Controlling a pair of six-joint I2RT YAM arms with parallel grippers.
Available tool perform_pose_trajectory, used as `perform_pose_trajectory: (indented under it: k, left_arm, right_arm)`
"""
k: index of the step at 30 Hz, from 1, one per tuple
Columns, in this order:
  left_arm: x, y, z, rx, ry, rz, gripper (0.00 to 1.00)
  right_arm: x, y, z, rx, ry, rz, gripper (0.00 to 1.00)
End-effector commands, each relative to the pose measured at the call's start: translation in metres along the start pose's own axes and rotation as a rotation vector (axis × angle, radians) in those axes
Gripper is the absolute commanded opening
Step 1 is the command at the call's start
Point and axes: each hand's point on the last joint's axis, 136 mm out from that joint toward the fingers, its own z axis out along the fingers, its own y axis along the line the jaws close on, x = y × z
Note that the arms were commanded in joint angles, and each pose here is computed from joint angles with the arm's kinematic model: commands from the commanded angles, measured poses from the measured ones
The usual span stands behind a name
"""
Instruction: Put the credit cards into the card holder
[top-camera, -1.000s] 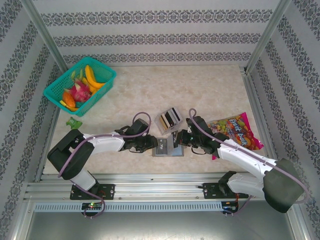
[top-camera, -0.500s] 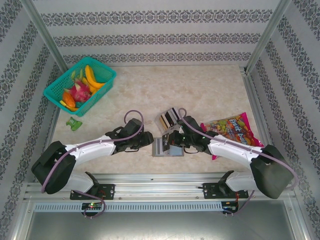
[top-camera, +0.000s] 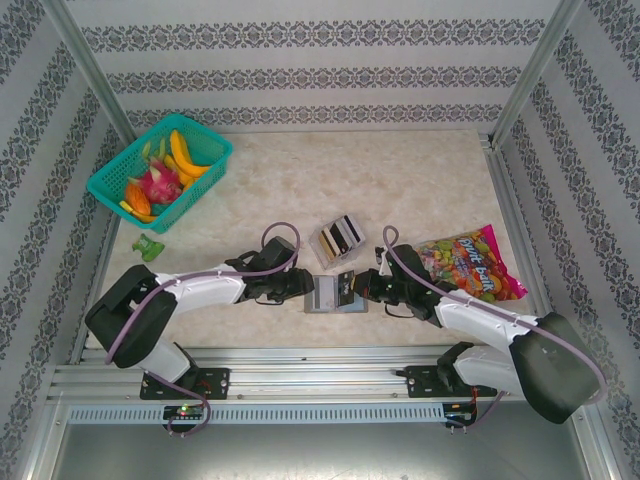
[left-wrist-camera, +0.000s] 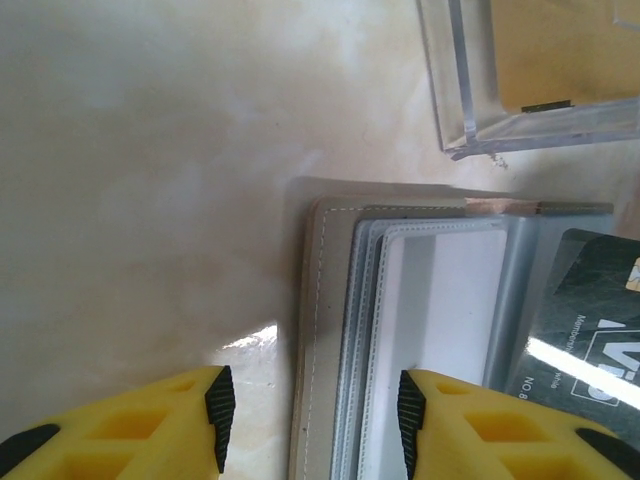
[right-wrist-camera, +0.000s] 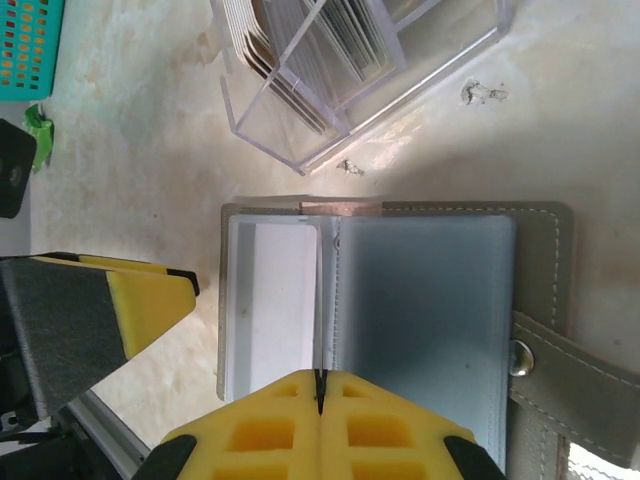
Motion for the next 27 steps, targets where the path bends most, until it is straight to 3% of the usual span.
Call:
perform_pose_trajectory:
  k: [1, 13, 27]
  left_arm:
    - [0.003, -0.014, 0.003, 0.028, 0.018, 0.048, 0.49]
    - [0.008, -0.013, 0.013, 0.015, 0.051, 0.048, 0.44]
    - [0.017, -0.003, 0.023, -0.020, 0.074, 0.045, 0.24]
  right_arm:
    - [-0.004, 0.016, 0.002, -0.078, -0.020, -0.028, 0.00]
    - [0.009, -0.001, 0.020, -0.003, 0.020, -0.029, 0.00]
    - [0.018, -0.004, 0.035, 0.035, 0.040, 0.009, 0.00]
